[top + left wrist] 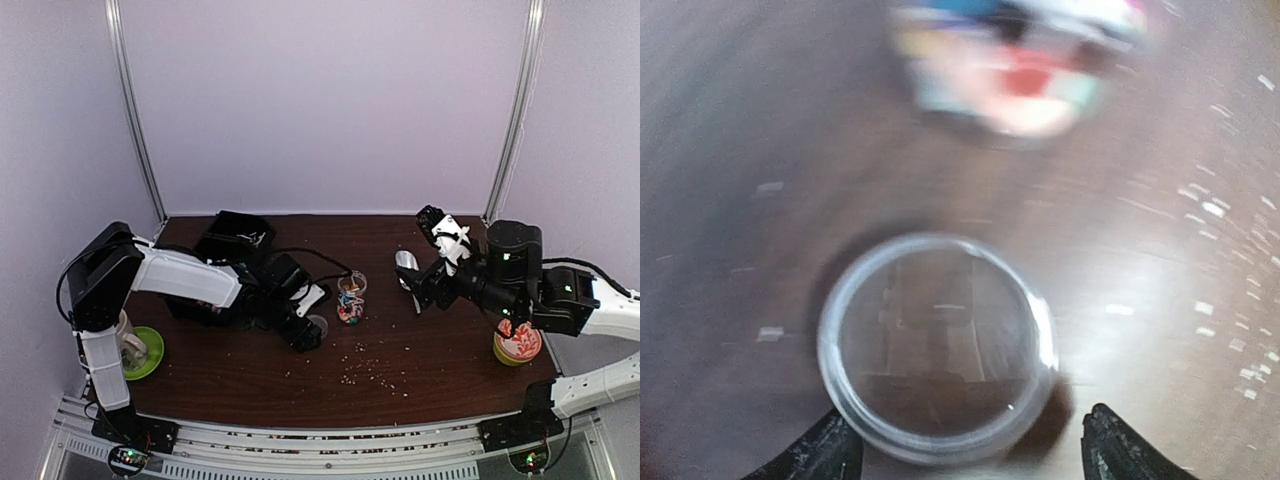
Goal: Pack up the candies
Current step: Move the box lid to the center of the board, then move the packing bottle to the center of the board, then pick up the box lid from the center of the board.
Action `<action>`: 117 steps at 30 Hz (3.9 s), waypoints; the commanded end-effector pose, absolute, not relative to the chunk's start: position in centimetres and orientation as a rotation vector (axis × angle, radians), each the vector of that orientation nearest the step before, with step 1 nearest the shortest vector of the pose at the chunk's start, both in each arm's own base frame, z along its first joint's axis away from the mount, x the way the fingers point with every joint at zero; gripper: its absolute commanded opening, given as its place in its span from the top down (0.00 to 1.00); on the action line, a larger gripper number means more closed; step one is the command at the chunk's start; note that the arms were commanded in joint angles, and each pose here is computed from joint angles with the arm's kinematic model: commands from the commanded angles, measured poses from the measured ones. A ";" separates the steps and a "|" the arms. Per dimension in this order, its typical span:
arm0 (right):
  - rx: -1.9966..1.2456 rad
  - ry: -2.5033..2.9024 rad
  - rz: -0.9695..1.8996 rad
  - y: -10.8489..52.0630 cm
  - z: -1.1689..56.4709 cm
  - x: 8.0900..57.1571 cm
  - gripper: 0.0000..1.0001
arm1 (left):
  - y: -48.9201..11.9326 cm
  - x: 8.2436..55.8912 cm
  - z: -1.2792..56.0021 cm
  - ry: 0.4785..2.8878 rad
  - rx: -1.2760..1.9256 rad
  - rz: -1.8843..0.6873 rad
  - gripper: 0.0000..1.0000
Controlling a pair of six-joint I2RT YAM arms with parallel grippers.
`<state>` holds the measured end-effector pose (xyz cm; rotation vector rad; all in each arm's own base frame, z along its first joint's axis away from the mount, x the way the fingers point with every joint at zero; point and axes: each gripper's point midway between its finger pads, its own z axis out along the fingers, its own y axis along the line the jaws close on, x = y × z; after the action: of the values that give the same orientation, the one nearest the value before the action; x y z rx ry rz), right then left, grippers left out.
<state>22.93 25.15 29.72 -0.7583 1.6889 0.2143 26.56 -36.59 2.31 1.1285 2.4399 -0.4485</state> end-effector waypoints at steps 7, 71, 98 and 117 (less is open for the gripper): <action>-0.693 1.693 0.204 23.3 30.9 22.7 0.15 | -43.4 22.8 4.8 2.224 1.416 -0.566 0.21; -0.421 2.403 0.313 33.2 10.2 35.4 0.00 | -26.8 32.9 19.0 2.183 0.612 -0.240 0.02; -0.807 2.460 0.402 37.6 8.1 26.3 0.03 | -24.5 33.0 16.6 2.234 0.456 -0.173 0.02; -0.843 2.506 0.246 38.7 5.1 27.5 0.05 | -22.6 32.8 17.8 2.172 0.357 -0.143 0.02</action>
<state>27.05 38.51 5.10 -0.8284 2.5211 0.3040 32.13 -22.96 16.83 0.4162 2.2162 -0.1346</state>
